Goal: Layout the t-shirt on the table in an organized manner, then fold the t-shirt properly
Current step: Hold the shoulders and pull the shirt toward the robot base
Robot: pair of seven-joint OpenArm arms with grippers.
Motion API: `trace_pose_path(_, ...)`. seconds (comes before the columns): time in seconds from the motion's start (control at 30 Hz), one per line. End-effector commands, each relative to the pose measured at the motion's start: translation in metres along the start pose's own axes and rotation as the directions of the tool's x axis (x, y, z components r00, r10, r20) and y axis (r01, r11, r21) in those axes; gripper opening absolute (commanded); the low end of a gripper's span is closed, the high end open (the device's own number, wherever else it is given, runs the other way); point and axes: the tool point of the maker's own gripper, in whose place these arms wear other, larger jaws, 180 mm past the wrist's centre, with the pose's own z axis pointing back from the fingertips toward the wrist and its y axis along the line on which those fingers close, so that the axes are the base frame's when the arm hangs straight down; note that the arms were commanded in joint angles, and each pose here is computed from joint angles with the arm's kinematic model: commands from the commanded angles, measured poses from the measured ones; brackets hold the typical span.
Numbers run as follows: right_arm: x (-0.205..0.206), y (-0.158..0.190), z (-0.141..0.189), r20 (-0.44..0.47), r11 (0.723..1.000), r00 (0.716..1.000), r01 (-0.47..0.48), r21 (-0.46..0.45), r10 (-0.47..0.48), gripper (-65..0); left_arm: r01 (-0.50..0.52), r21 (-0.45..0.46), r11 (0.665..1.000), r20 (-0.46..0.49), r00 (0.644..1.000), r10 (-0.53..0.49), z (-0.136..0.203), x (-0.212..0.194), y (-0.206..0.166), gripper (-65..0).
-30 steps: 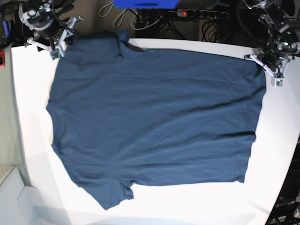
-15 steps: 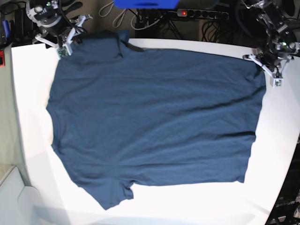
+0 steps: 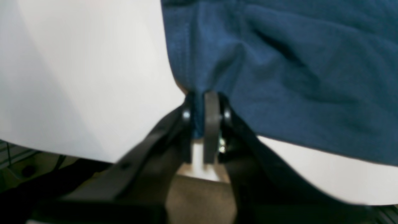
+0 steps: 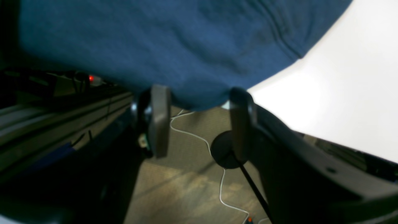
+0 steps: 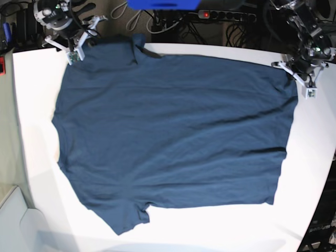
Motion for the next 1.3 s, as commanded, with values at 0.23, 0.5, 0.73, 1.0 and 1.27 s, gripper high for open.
trace_pose_path(0.23, -0.007, 0.0, -0.014, -0.013, 0.999, 0.999, 0.03, 0.023, -0.03, -35.9, 0.009, 0.0, 1.0, -0.069, 0.998, -0.009, -0.001, -0.017, 0.0, -61.4)
trace_pose_path(0.5, -0.006, -0.005, -0.018, -0.01, 1.0, 1.0, 0.022, 0.02, -0.022, -56.4, 0.016, 0.004, 1.0, -0.076, 0.997, -0.016, 0.001, -0.021, 0.001, -61.4)
trace_pose_path(0.73, 0.002, -0.01, -0.013, 0.007, 1.0, 1.0, 0.004, 0.003, -0.004, -65.0, 0.018, 0.004, 1.0, -0.074, 0.997, -0.018, 0.002, -0.02, 0.001, -61.4)
trace_pose_path(1.0, 0.034, -0.021, 0.014, 0.089, 0.996, 0.994, -0.058, -0.065, 0.064, -65.0, 0.065, 0.047, 0.997, 0.001, 0.998, -0.065, 0.02, 0.006, 0.004, -61.4)
trace_pose_path(1.27, 0.044, -0.024, 0.02, 0.115, 0.994, 0.99, -0.073, -0.082, 0.082, -65.0, 0.111, 0.109, 0.988, 0.047, 0.992, -0.117, 0.045, 0.033, 0.009, -61.4)
